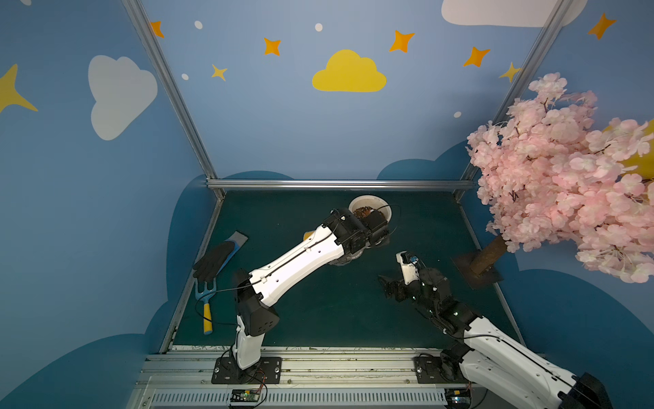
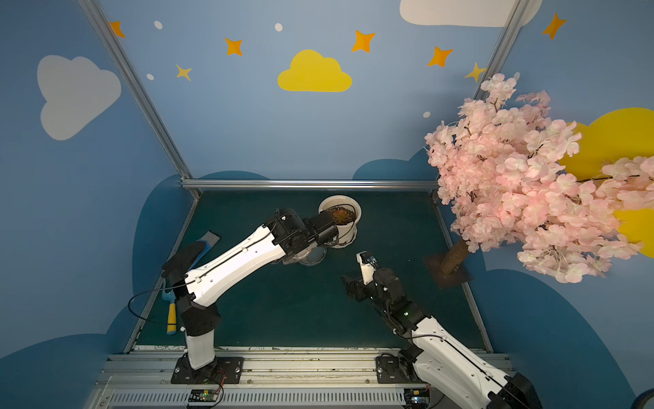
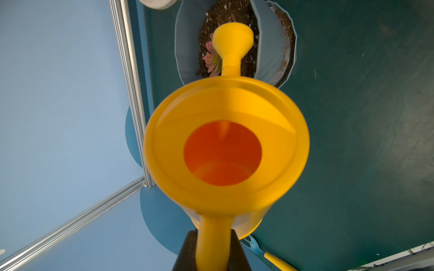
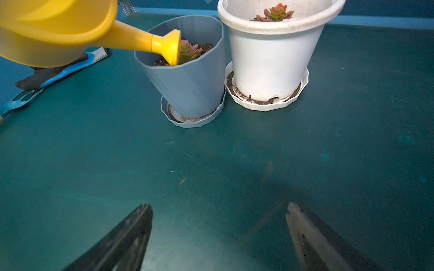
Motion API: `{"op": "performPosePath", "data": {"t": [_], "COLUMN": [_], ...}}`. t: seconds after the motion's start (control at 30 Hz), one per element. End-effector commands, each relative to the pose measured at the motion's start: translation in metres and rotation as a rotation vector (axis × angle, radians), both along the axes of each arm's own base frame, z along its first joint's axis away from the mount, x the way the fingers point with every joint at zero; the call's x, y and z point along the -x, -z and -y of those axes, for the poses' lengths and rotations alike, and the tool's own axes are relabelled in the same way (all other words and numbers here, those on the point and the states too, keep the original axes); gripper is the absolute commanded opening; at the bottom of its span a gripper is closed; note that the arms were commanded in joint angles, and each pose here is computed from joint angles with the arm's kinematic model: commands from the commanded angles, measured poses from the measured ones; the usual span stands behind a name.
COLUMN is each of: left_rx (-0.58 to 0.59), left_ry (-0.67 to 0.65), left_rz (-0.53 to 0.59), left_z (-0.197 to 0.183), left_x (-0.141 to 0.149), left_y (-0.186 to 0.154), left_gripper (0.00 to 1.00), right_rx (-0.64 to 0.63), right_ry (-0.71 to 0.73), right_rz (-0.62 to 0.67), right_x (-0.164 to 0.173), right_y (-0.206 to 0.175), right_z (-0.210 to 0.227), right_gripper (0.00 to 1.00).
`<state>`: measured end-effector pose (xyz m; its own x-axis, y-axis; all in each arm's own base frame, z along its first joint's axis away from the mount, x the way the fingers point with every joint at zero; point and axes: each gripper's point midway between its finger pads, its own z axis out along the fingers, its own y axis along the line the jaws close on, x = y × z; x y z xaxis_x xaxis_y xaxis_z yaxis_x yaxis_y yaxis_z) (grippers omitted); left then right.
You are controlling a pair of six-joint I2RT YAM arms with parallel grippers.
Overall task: Water the succulent around the soil edge
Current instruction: Water the soil of the potted plant with water.
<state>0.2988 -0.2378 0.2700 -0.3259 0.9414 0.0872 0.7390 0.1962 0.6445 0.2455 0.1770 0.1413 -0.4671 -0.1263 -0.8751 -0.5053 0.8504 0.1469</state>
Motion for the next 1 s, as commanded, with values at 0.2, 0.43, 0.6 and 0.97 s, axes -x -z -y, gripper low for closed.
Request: {"op": "performPosePath", "data": {"t": [0.2,0.43,0.6,0.97], "left_rx": [0.006,0.004,0.002,0.001], "left_ry": [0.017,0.031,0.030,0.030], "left_rz": [0.011,0.021,0.025,0.040], "left_z": [0.009,0.015,0.016,0.017], "left_x": [-0.006,-0.011,-0.014,-0.026], "left_y": [-0.005,-0.005,-0.005,-0.004], "left_gripper": [0.03,0.03,0.03,0.03], "right_rx": [-0.006,0.000,0.004,0.014], "right_ry": [0.000,0.002,0.005,0.011], "right_rz": [0.003,-0.002,-0.004,-0.007], "right_x": [-0.001,-0.001,-0.001,-0.002], "right_y": [0.001,0.003,0.004,0.005], "right_z": [0.000,0.000,0.001,0.002], "right_gripper": [0.95,0.95,0.95,0.95]}}
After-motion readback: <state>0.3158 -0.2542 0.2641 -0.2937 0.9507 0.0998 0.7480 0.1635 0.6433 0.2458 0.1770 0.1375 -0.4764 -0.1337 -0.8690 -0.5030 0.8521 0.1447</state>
